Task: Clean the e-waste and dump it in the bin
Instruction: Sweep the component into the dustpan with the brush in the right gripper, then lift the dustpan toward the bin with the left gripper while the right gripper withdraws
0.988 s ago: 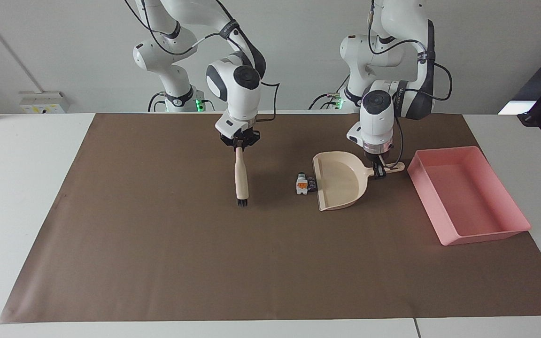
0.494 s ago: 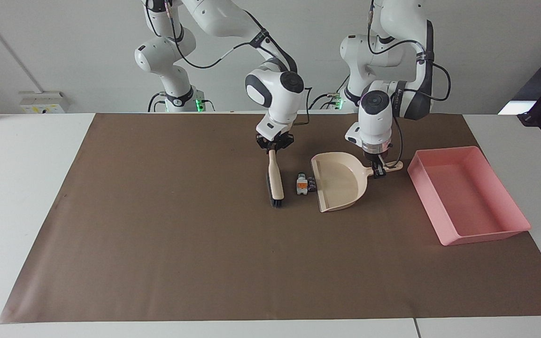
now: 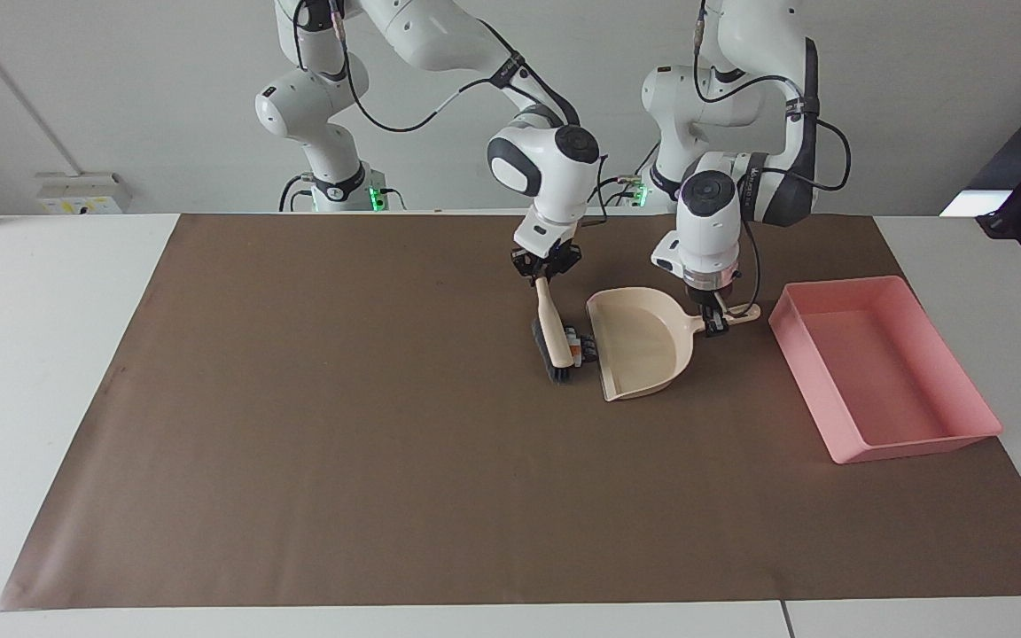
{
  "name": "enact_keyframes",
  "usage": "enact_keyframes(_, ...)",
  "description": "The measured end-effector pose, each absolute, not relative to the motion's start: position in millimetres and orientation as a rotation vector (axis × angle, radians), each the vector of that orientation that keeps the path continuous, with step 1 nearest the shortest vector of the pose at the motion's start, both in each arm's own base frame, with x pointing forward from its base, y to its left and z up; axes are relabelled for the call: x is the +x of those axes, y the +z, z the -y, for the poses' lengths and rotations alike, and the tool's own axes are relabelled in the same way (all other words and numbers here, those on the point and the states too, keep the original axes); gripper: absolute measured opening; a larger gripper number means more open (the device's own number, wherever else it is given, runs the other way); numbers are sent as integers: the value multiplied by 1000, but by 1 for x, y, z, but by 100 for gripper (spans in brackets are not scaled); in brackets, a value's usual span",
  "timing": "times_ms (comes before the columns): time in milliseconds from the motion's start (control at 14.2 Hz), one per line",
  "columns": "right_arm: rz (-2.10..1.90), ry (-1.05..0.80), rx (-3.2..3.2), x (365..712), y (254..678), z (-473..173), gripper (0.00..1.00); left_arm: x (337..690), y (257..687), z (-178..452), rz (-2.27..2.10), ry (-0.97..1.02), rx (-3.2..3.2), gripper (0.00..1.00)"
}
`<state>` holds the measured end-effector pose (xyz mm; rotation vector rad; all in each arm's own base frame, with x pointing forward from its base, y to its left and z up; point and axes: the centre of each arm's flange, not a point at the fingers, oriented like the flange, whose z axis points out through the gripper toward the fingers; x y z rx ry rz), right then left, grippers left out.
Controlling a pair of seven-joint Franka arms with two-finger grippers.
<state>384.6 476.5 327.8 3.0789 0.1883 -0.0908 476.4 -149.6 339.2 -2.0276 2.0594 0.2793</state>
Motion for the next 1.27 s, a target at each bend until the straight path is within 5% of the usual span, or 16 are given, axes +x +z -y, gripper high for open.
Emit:
enact_keyframes(918,-73,-139,3466,395,377,-543,26,480,332,133,-2025,190,-2066,33)
enact_keyframes(1271,4,-228,3374,419,479,-464,26,483,327,124,-2003,51,-2100,33)
